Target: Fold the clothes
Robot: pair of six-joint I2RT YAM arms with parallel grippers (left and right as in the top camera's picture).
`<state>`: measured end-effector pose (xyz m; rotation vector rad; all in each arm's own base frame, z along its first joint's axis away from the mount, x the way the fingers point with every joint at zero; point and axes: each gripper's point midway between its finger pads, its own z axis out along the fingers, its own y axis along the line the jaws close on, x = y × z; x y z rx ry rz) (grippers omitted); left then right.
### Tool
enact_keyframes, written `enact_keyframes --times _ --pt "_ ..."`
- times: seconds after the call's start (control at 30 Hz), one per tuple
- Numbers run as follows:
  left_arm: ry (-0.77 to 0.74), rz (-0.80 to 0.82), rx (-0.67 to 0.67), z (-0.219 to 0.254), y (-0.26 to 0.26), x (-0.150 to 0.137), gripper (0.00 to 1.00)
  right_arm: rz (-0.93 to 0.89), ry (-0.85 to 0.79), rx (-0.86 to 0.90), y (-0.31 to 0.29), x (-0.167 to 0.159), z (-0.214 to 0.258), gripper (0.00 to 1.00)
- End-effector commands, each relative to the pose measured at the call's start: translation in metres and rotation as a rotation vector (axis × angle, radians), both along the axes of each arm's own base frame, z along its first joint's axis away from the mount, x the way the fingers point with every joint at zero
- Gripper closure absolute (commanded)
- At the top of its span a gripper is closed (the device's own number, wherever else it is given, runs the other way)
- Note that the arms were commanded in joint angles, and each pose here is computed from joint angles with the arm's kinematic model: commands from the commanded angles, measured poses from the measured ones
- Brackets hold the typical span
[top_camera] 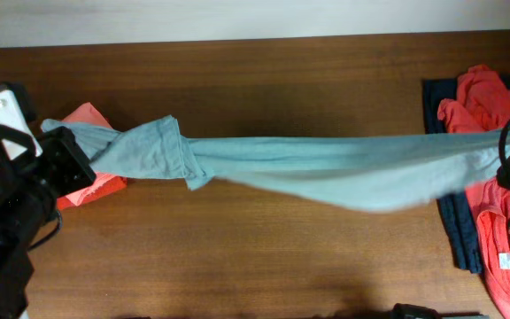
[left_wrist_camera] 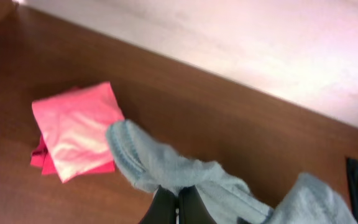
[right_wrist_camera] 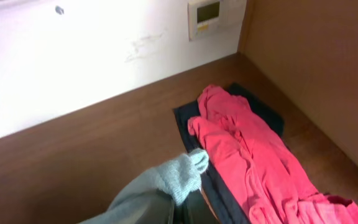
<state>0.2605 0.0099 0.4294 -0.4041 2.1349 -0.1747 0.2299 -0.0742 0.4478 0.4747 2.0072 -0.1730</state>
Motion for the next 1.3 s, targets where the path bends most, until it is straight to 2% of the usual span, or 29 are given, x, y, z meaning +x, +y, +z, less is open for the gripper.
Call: enact_keyframes --times 0.0,0.07,0.13,0.27,0.3,0.4,0.47,0.5,0.6,0.63,0.73,0.83,0.97,1.13,1.17,1.27 --pt "0.021 0.017 0.02 -0.005 0.006 0.02 1.0 -0.025 0.084 -0.006 -0.011 0.026 -0.018 0.96" --pt "0.102 -0.008 -0.001 -0.029 0.002 0.049 1.0 -0.016 0.191 0.019 -0.016 0.055 -0.046 0.96" --pt "0.179 -0.025 -0.005 -0.059 -0.001 0.09 1.0 -0.01 0.309 0.043 -0.022 0.088 -0.082 0.96" --pt "0.227 -0.087 0.023 -0.104 -0.014 0.16 1.0 0.106 0.46 0.109 -0.016 0.147 -0.146 0.96" --pt "0.193 -0.121 0.052 -0.118 -0.02 0.197 1.0 0.136 0.465 0.139 -0.014 0.172 -0.165 0.96" --pt "0.046 -0.142 0.086 -0.117 -0.023 0.256 1.0 0.191 0.384 0.156 -0.008 0.218 -0.169 0.96" --pt "-0.079 -0.134 0.093 -0.088 -0.023 0.278 1.0 0.192 0.308 0.15 -0.004 0.231 -0.147 0.96" --pt "-0.17 -0.134 0.116 -0.054 -0.021 0.283 1.0 0.193 0.225 0.122 -0.003 0.236 -0.114 0.96" --pt "-0.324 -0.106 0.203 0.026 -0.011 0.27 1.0 0.17 0.117 0.083 -0.006 0.233 -0.062 0.96" --pt "-0.351 -0.09 0.244 0.052 -0.006 0.256 1.0 0.163 0.075 0.067 -0.006 0.226 -0.038 0.96" --pt "-0.273 -0.107 0.27 0.058 -0.005 0.226 1.0 0.168 0.111 0.06 -0.004 0.213 -0.036 0.96" --pt "-0.049 -0.154 0.246 0.007 -0.008 0.203 1.0 0.114 0.274 0.06 -0.012 0.194 -0.072 0.96" --pt "0.305 -0.273 0.149 -0.078 -0.026 0.167 1.0 0.067 0.563 0.082 -0.018 0.163 -0.141 0.96" --pt "0.668 -0.307 0.094 -0.171 -0.028 0.139 1.0 0.028 0.846 0.08 -0.025 0.132 -0.228 0.96" --pt "0.771 -0.316 0.075 -0.2 -0.028 0.13 1.0 0.026 0.931 0.089 -0.024 0.119 -0.256 0.96" --pt "0.955 -0.333 0.038 -0.252 -0.031 0.105 1.0 0.03 1.035 0.108 -0.02 0.1 -0.296 0.96"
